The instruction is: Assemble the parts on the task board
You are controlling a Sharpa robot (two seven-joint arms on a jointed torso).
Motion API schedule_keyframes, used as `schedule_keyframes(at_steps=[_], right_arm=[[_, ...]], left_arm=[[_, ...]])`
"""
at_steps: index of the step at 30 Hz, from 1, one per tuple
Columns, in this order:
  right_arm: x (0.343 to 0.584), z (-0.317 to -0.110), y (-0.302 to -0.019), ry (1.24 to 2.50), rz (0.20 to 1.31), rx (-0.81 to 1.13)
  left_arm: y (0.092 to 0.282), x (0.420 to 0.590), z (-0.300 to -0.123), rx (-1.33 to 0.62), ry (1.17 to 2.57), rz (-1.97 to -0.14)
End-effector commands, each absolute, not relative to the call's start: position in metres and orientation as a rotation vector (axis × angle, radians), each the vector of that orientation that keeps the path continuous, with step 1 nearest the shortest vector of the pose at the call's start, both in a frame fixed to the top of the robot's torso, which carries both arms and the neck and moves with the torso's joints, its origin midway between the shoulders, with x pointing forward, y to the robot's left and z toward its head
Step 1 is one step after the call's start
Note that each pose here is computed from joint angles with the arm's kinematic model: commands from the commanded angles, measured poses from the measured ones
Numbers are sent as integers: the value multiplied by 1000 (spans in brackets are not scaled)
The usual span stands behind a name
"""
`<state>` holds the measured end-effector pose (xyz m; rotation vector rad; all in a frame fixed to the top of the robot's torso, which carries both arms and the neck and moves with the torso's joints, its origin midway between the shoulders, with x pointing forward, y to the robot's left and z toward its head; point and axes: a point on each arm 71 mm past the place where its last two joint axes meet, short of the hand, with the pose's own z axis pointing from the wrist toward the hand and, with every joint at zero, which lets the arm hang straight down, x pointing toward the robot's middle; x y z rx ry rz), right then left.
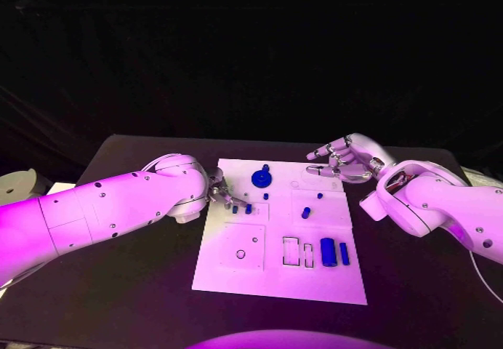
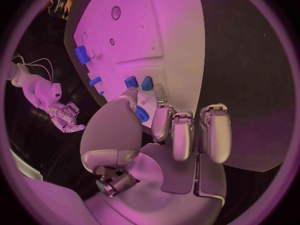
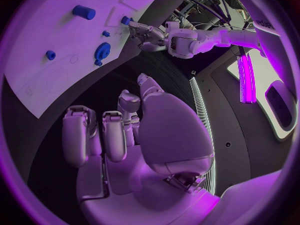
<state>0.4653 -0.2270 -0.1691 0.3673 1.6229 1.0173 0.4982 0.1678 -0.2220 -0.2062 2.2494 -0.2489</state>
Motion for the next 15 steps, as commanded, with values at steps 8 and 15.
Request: schedule_keyframes(at_steps=[8, 15], right_arm=[[465, -170, -227, 1629, 1024, 356], [465, -170, -228, 1629, 1021, 358]], left_arm=[[172, 500, -212, -440, 2135, -448], [159, 502, -198, -434, 1980, -772]])
